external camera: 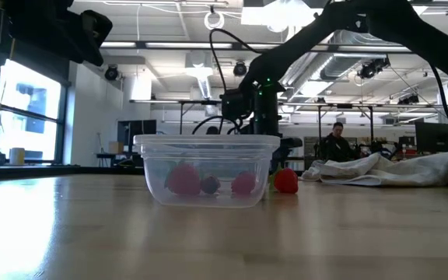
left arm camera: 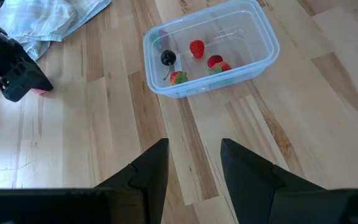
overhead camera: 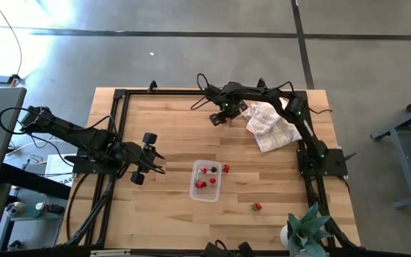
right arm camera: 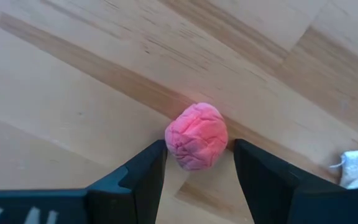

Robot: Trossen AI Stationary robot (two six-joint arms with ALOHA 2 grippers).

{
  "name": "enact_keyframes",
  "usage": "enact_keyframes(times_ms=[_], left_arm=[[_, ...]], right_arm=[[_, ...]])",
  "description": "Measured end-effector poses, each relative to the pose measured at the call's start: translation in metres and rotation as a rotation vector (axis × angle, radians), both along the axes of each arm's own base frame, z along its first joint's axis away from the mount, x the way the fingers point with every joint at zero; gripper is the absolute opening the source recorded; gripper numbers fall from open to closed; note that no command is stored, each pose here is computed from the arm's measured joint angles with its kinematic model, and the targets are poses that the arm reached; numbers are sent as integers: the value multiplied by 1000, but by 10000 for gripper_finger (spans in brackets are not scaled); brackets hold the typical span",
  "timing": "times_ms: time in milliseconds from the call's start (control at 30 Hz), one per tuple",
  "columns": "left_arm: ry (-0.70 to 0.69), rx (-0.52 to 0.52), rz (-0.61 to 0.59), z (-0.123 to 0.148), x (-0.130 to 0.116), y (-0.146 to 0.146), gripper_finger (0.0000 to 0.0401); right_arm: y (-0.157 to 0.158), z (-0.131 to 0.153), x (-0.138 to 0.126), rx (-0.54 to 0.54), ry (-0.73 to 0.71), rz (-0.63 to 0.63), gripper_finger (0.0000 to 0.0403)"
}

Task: Pick and placing Produce into tupperware
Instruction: Put the pink peach into the transparent container

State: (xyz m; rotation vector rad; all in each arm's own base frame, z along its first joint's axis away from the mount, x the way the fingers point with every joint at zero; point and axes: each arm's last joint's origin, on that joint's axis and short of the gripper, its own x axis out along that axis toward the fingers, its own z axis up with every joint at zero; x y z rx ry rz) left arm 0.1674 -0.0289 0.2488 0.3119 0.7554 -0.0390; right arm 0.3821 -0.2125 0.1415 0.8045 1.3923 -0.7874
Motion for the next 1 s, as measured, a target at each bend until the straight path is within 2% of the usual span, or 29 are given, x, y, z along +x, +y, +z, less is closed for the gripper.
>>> enact_keyframes(times_ms=[700, 1000], left_arm=[[0, 0, 0, 0, 0, 0, 136], [0, 0, 0, 0, 0, 0, 136]], right_arm=[[-7, -2, -1, -16, -20, 32, 183], [-8, -2, 1, -28, -32, 32, 142]])
